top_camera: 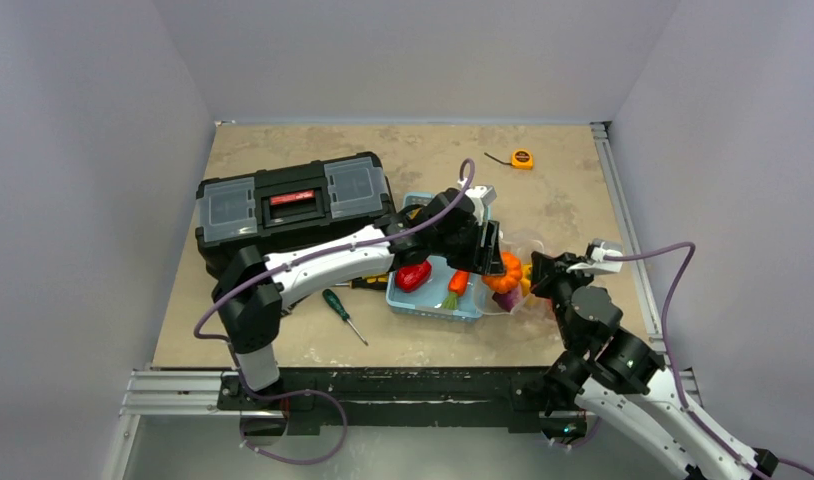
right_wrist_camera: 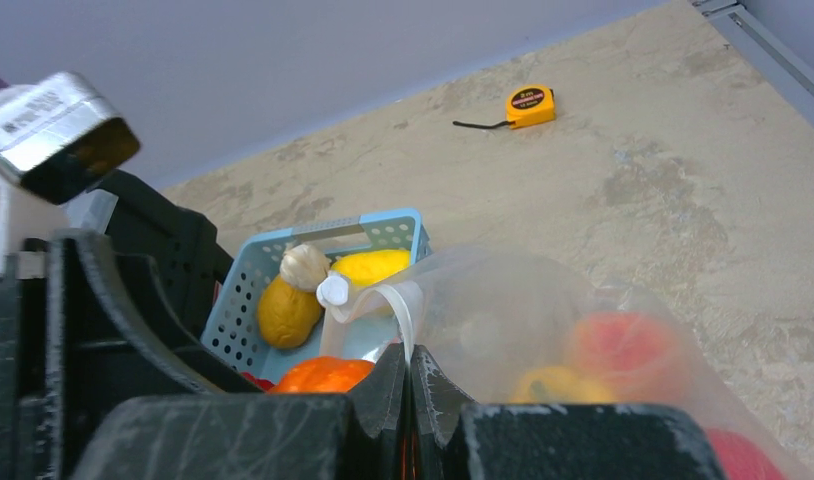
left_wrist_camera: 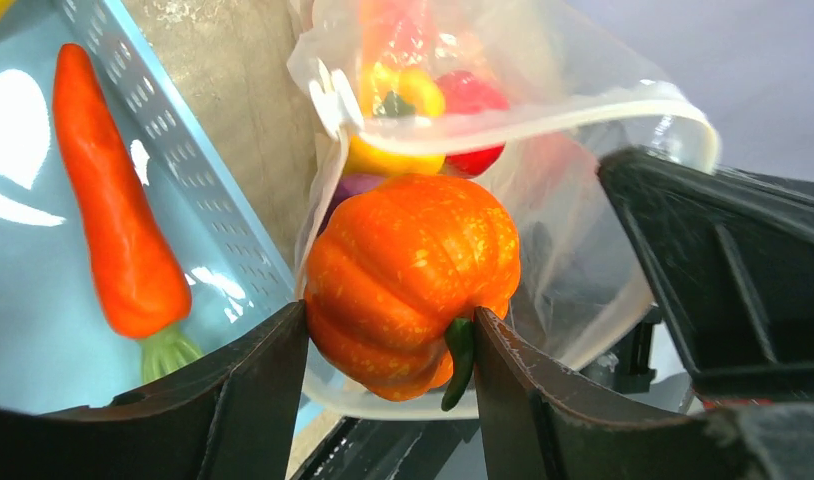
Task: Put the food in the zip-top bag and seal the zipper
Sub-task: Place the fake vegetable in the zipper food storage bag.
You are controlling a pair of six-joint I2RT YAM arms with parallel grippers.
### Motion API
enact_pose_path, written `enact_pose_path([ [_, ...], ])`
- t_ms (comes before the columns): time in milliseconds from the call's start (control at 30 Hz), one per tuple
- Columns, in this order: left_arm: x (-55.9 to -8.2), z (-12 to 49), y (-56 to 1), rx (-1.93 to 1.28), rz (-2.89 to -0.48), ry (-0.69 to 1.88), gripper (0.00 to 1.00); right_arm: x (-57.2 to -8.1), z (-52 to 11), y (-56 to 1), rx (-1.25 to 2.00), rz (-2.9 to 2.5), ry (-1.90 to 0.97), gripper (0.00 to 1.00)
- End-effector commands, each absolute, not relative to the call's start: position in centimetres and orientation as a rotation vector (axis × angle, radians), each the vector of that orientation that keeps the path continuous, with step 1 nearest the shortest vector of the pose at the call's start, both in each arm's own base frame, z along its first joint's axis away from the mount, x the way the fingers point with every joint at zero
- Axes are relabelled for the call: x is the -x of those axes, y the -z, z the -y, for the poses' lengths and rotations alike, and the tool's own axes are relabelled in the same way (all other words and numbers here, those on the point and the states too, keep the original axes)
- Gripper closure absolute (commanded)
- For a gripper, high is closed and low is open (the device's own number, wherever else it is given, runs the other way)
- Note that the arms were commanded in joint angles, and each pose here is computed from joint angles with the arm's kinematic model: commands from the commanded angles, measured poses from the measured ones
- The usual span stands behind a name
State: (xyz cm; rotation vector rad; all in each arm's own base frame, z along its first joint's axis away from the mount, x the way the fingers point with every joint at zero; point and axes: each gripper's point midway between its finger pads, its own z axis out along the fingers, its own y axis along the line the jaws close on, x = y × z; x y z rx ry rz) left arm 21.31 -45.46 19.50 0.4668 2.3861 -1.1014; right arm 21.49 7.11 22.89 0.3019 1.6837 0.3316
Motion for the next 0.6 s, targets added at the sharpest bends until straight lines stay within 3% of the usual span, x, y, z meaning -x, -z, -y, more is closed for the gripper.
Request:
enact_pose_path([
  [0, -22.0, 47.6, -21.2, -0.452, -2.330, 1.148, 0.62, -21.3, -7.4, -24.5, -0.300, -1.624, -0.395, 1.00],
  [567, -19.2, 52.2, -21.6, -0.588, -2.324, 1.368, 0.32, -21.2, -7.5, -24.6, -0.292, -1.619, -0.405, 1.00],
])
